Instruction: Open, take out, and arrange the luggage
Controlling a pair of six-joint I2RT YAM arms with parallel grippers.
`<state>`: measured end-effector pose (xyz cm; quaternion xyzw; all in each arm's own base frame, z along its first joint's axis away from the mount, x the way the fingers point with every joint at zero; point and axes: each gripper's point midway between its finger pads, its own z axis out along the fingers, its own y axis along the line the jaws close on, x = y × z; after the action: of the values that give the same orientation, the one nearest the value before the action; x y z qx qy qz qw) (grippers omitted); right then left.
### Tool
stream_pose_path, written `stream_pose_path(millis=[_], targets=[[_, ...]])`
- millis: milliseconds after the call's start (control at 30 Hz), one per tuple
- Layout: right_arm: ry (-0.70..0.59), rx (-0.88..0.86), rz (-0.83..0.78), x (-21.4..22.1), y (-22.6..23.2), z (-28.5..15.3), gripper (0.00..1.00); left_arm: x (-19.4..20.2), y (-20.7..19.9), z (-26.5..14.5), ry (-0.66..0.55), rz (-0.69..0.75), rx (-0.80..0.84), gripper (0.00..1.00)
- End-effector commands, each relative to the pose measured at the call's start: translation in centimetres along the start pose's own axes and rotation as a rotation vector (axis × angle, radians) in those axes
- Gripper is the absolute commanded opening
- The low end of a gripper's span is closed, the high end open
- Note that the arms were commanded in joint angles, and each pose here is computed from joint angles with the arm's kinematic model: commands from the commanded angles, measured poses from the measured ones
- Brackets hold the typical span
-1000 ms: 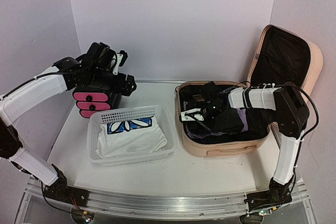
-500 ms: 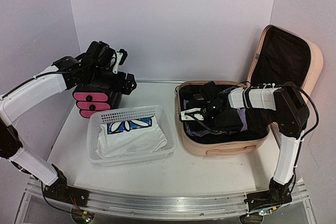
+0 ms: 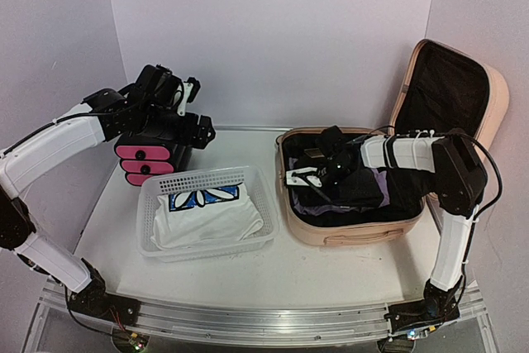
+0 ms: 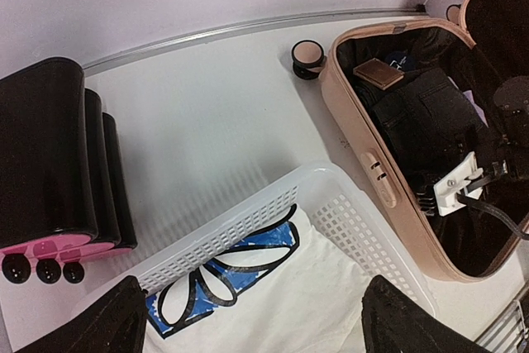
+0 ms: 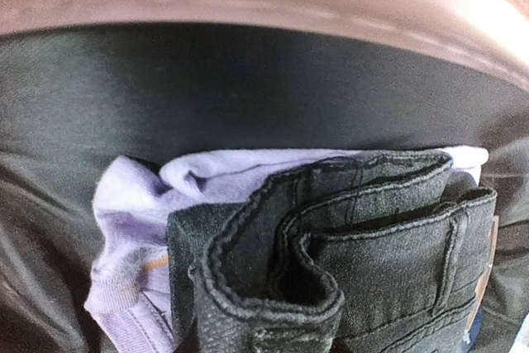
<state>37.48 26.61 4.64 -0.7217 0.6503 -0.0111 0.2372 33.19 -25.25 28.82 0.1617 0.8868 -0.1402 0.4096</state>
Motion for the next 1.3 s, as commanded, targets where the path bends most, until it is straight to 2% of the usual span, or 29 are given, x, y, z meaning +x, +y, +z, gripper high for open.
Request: stream_pose_path(millis=[0, 567, 700, 867, 967, 1067, 1200, 1267], targets=[[0.016, 0.089, 0.147, 1.6, -3.4, -3.6, 0.00, -2.2, 0.0, -1.2, -0.059, -0.029, 0.002, 0.90], [-0.153, 0.059, 0.321, 0.7, -3.2, -6.6, 0.00, -2.5, 0.0, -1.2, -0.066, -0.027, 0.001, 0.90], [-0.175, 0.070, 0.369, 0.9, -3.3, -7.1, 0.00, -3.1, -1.1, -1.0, -0.048, -0.066, 0.046, 0.89], [-0.192, 0.116, 0.406, 1.3, -4.2, -7.6, 0.00, -2.9, -3.4, 0.9, 0.065, -0.199, 0.133, 0.86], [-0.205, 0.127, 0.424, 1.6, -4.6, -7.6, 0.00, -4.0, -5.8, 1.6, 0.107, -0.298, 0.242, 0.84], [-0.234, 0.150, 0.417, 1.7, -5.1, -7.4, 0.00, -5.0, -8.1, 3.0, 0.178, -0.451, 0.340, 0.83], [-0.265, 0.206, 0.394, 2.0, -5.9, -7.0, 0.00, -4.3, -11.6, 5.5, 0.370, -0.736, 0.453, 0.83], [-0.284, 0.243, 0.386, 2.1, -6.3, -6.9, 0.00, -3.4, -13.2, 6.6, 0.453, -0.842, 0.459, 0.84]])
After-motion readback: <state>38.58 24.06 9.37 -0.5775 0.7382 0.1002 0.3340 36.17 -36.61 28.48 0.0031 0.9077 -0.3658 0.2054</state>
